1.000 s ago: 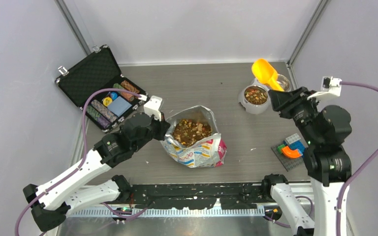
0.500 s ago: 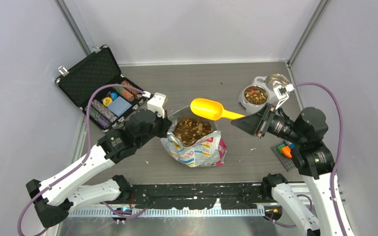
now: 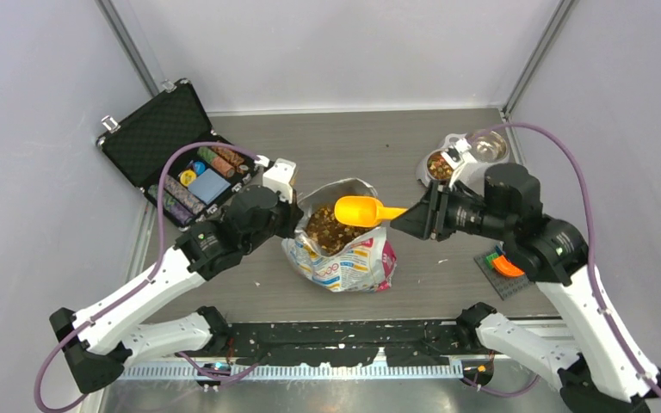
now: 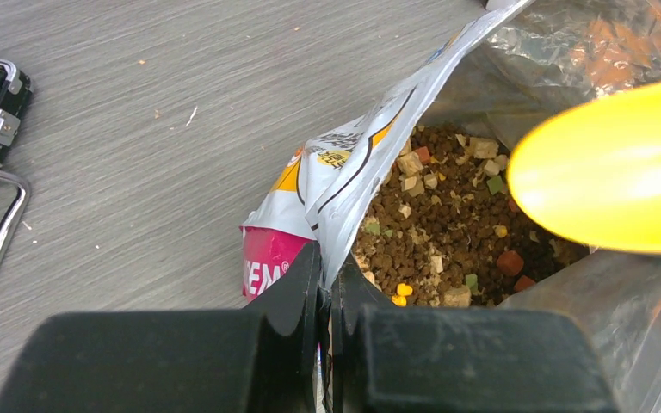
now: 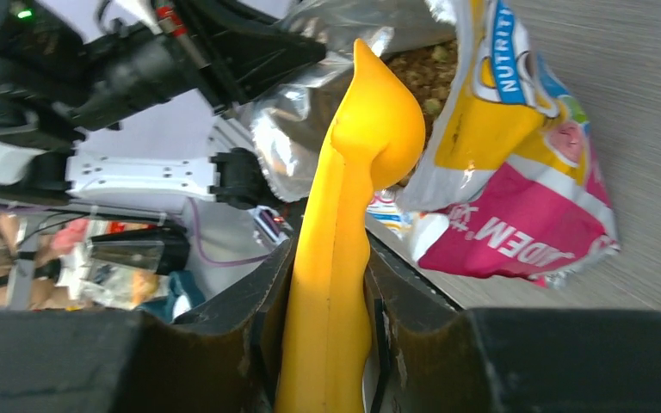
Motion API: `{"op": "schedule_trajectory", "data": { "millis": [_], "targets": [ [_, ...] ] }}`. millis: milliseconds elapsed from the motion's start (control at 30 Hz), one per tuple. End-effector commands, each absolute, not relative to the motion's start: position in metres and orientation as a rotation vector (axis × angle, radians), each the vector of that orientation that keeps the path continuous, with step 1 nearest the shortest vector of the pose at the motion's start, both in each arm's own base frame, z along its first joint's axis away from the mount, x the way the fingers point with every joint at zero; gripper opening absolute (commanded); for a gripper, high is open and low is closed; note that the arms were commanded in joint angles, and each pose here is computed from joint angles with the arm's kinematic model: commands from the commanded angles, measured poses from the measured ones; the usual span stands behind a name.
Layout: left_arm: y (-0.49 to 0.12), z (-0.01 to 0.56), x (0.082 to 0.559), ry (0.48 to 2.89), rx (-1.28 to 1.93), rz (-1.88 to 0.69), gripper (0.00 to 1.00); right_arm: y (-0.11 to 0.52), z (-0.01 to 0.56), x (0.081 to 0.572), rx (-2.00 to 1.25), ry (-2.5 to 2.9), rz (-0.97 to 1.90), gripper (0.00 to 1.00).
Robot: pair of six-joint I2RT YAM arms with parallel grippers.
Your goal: Serve the pet food
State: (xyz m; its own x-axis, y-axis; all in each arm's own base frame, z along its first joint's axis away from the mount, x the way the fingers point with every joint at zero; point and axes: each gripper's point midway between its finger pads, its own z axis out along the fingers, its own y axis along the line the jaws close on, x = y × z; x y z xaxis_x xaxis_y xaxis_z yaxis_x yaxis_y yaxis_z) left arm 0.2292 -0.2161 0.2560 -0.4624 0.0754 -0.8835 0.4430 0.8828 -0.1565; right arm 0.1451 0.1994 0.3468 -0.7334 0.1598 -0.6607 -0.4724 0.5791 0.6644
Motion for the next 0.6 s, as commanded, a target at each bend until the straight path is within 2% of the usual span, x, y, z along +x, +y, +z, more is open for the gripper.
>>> {"op": "schedule_trajectory", "data": {
  "millis": [0,133,300,567],
  "targets": [
    [-0.227,0.288,0.223,1.909,0.391,-0.58,0.0,0.197,0.358,0.171,-0.255,2.127,0.939,0.05],
    [-0.23,0.289,0.212,1.879,0.412,-0.654,0.0,0.208,0.342,0.186,-0.279,2.318,0.726,0.05],
    [-0.23,0.287,0.205,1.874,0.441,-0.682,0.0,0.221,0.354,0.201,-0.321,2.345,0.481,0.05],
    [-0.227,0.291,0.2,1.843,0.437,-0.708,0.0,0.248,0.298,0.185,-0.529,2.525,0.159,0.05]
  ]
}}
